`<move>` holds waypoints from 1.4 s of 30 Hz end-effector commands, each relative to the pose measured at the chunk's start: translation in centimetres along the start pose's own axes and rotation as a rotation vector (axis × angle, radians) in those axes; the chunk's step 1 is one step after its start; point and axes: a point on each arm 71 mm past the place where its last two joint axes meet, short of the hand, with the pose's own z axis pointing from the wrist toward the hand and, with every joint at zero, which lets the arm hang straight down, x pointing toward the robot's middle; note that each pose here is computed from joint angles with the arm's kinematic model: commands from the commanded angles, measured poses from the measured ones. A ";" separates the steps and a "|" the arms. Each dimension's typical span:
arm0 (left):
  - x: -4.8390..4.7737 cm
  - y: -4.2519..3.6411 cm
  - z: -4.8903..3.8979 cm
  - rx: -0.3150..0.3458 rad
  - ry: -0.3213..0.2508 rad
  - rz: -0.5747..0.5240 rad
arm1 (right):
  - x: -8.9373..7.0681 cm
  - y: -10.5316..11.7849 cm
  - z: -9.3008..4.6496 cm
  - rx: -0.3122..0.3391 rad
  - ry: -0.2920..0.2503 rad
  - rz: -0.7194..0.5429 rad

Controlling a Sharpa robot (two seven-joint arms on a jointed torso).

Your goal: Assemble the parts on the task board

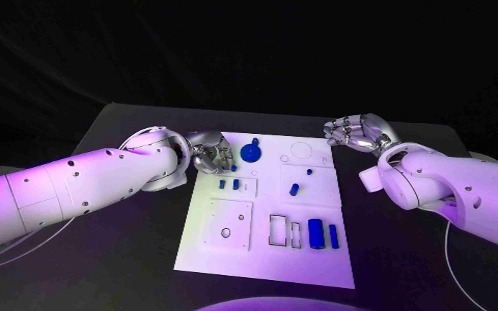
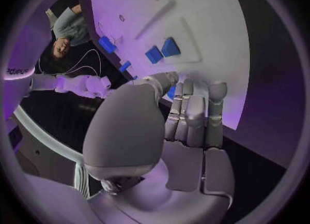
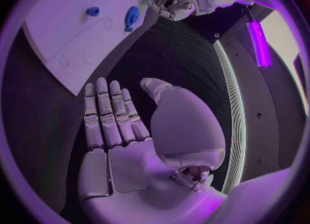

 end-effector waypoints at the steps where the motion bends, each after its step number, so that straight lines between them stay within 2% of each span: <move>1: -0.82 0.41 -0.19 0.004 -0.077 -0.044 | 0.2 0.0 0.0 -0.019 0.040 -0.028; 7: -2.05 1.86 -1.11 -0.013 -0.154 -0.152 | 0.2 0.0 -0.2 -0.057 0.128 -0.128; 11: -3.07 3.11 -2.08 -0.010 -0.235 -0.344 | 0.9 0.2 -0.5 -0.095 0.230 -0.271; 13: -3.38 3.42 -2.45 0.011 -0.260 -0.446 | 1.3 0.3 -0.7 -0.114 0.272 -0.356; 18: -3.93 3.48 -3.45 0.104 -0.310 -0.714 | 2.1 0.6 -1.2 -0.159 0.344 -0.613; 22: -4.16 3.25 -4.19 0.172 -0.337 -0.930 | 2.6 0.9 -1.3 -0.199 0.351 -0.786; 26: -4.17 2.74 -4.72 0.230 -0.341 -1.061 | 3.3 1.3 -1.4 -0.235 0.345 -0.904; 30: -4.06 2.21 -4.94 0.257 -0.336 -1.111 | 3.9 1.6 -1.4 -0.253 0.331 -0.960; 36: -3.92 1.69 -4.99 0.279 -0.328 -1.140 | 4.6 2.0 -1.3 -0.274 0.274 -1.009; 42: -3.90 1.66 -5.04 0.279 -0.327 -1.146 | 5.4 2.0 -1.2 -0.279 0.278 -1.022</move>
